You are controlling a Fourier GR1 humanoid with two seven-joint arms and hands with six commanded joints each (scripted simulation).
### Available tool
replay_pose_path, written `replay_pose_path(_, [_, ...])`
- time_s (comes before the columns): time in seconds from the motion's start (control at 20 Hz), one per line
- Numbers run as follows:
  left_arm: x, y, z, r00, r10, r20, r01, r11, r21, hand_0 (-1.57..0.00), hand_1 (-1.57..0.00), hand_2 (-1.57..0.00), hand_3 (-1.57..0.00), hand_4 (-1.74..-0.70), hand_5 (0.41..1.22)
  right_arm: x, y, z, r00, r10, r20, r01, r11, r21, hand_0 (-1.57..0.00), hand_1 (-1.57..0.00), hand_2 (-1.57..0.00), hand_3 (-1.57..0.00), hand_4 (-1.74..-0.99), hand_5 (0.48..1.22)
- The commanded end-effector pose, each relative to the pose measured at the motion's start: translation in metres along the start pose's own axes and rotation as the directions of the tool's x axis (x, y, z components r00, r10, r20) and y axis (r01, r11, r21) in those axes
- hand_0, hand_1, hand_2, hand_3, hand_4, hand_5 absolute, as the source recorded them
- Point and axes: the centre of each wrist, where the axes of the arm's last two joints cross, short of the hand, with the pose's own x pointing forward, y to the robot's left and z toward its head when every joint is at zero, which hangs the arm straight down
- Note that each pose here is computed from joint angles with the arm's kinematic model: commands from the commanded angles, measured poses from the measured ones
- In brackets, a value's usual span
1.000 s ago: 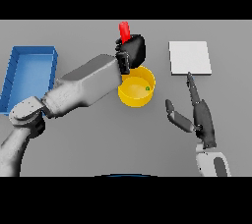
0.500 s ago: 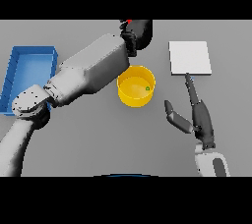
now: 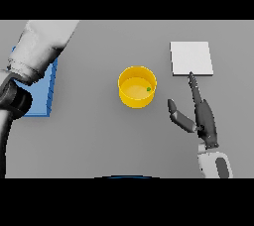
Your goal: Pick up the red beaker and tilt it to pour out 1 green nut into yellow bowl. Pick up the yellow bowl and place it on the metallic measuring scale.
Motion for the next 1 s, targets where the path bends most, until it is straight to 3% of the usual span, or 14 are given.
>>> replay_pose_path(0.0, [-0.02, -0.006, 0.003, 0.994, 0.095, -0.047, -0.095, 0.995, 0.012, -1.57, -1.57, -1.57, -1.43, -1.74, 1.221, -0.002, 0.001, 0.001, 1.0, -0.003, -0.006, 0.003, 1.0, 0.002, 0.0, 0.0, 0.0, 0.0, -0.999, 0.665])
replay_pose_path(0.25, [-0.095, -0.06, 0.024, 0.82, 0.505, -0.271, -0.489, 0.863, 0.127, -1.57, -1.57, -1.57, -1.45, -1.74, 1.221, -0.001, 0.003, -0.006, 0.999, -0.055, 0.0, 0.055, 0.999, -0.001, 0.0, 0.0, 0.0, 0.0, -0.996, 0.664])
replay_pose_path(0.45, [-0.128, -0.134, 0.048, 0.586, 0.684, -0.435, -0.666, 0.712, 0.222, -1.57, -1.57, -1.57, -1.42, -1.74, 1.221, 0.002, 0.008, -0.006, 0.999, -0.033, 0.003, 0.033, 0.999, 0.016, 0.0, 0.0, 0.0, 0.0, -1.044, 0.654])
replay_pose_path(0.7, [-0.124, -0.202, 0.069, 0.244, 0.821, -0.516, -0.793, 0.475, 0.381, -1.57, -1.57, -1.57, -1.47, -1.74, 1.221, 0.001, 0.006, -0.005, 1.0, -0.005, -0.006, 0.005, 1.0, 0.013, 0.0, 0.0, 0.0, 0.0, -1.047, 0.651])
replay_pose_path(0.95, [-0.105, -0.238, 0.091, 0.067, 0.855, -0.514, -0.818, 0.342, 0.462, -1.57, -1.57, -1.57, -1.48, -1.74, 1.221, 0.005, 0.008, -0.007, 1.0, 0.022, -0.002, -0.022, 1.0, 0.016, 0.0, 0.0, 0.0, 0.0, -1.041, 0.65])
